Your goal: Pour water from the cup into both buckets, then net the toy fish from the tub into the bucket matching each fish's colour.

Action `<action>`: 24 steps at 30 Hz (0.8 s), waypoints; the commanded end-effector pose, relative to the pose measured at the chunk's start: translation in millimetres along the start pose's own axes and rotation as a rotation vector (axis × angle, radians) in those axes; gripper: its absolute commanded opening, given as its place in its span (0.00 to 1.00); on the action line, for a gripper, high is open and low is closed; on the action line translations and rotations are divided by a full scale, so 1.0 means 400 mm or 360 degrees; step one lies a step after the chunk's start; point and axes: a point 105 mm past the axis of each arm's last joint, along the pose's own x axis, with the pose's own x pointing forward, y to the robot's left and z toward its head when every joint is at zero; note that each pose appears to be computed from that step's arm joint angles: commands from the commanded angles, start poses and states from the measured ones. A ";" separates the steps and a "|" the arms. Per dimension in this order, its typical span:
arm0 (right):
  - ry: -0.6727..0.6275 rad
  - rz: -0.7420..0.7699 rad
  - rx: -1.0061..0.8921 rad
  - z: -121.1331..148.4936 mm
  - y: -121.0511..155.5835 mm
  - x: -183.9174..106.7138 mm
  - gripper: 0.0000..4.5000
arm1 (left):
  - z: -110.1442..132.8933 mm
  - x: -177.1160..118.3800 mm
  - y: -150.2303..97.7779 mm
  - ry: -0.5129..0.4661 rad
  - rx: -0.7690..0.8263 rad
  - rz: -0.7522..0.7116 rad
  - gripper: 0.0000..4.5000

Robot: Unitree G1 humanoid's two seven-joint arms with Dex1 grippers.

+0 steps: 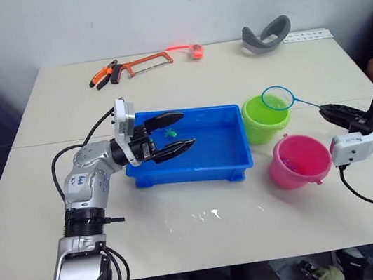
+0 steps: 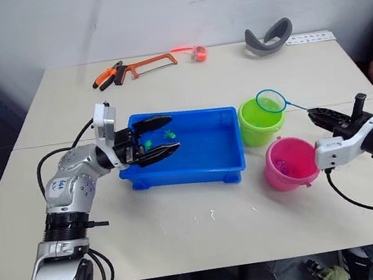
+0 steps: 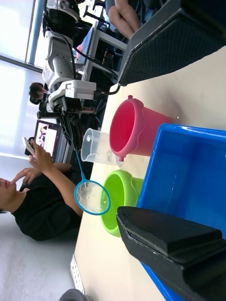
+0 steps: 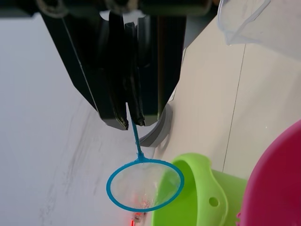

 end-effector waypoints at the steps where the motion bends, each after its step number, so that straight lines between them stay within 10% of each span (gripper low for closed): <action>1: -0.0002 -0.0168 0.0001 -0.008 -0.062 -0.015 0.00 | 0.025 0.002 0.005 -0.0022 0.0067 -0.0013 0.99; 9: -0.0286 -0.0290 0.1153 0.076 -0.134 0.016 0.00 | 0.052 -0.098 -0.001 -0.0101 0.0132 0.0007 0.99; 13: -0.0526 0.0106 0.1972 0.186 -0.135 0.043 0.00 | 0.039 -0.224 0.029 0.0012 0.0164 0.0264 0.99; 24: -0.0306 0.0636 0.2184 0.318 -0.091 0.152 0.00 | 0.034 -0.421 0.038 0.0249 0.0165 0.0657 0.99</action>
